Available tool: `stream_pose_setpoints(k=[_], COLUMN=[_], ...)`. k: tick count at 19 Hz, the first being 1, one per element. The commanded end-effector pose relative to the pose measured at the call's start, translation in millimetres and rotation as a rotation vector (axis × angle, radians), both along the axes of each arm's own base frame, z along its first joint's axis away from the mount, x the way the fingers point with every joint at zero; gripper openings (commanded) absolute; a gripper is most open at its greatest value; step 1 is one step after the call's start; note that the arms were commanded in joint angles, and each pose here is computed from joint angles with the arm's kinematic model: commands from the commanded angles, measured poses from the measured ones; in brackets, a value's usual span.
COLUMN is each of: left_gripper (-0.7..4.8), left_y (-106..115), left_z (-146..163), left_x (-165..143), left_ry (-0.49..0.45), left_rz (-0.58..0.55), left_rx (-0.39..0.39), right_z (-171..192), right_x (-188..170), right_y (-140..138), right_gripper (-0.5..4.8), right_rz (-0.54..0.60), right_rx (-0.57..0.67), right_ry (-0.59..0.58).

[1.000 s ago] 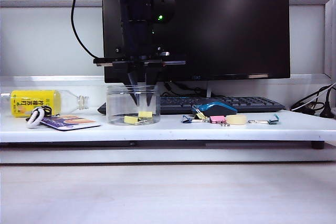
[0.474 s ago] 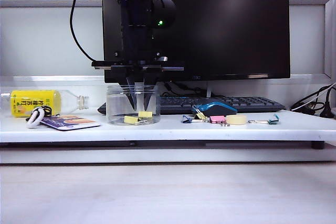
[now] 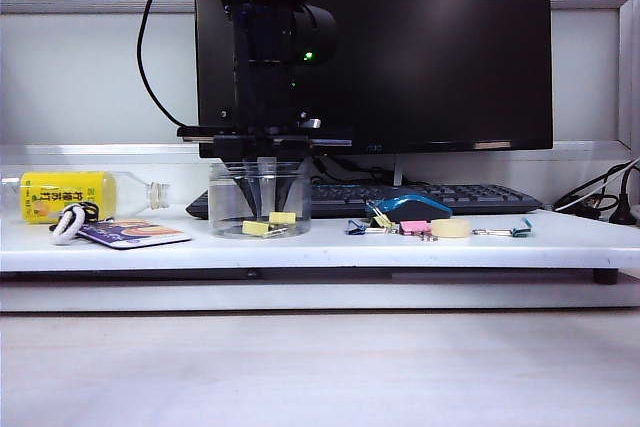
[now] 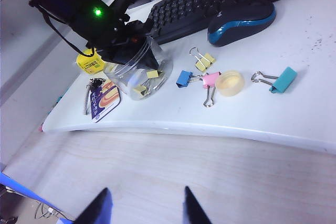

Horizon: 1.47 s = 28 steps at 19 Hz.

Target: Take the clips out of the round transparent plastic box and place them on the table.

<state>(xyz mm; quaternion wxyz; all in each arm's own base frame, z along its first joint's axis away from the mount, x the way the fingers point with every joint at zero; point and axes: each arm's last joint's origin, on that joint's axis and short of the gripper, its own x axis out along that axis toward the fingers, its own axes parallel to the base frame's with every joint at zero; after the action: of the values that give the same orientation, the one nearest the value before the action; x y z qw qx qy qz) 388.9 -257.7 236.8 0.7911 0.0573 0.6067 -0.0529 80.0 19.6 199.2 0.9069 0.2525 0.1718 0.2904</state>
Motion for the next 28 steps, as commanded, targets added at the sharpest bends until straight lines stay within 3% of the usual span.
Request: stream_pose_setpoints(k=[1,28], left_gripper=[1.11,1.11], left_y=[-2.2,-5.8], left_z=[-4.3,4.3], left_x=[1.0,-0.3], left_ry=[0.0,-0.007], left_rz=[0.017,0.07], left_rx=[0.001,-0.083], right_z=[2.2,2.3], right_x=[-0.1,-0.1], right_y=[0.0,-0.2], right_gripper=[1.76,1.76], right_rz=[0.001,-0.004], right_rx=[-0.003,-0.004], right_ry=[-0.016,-0.017])
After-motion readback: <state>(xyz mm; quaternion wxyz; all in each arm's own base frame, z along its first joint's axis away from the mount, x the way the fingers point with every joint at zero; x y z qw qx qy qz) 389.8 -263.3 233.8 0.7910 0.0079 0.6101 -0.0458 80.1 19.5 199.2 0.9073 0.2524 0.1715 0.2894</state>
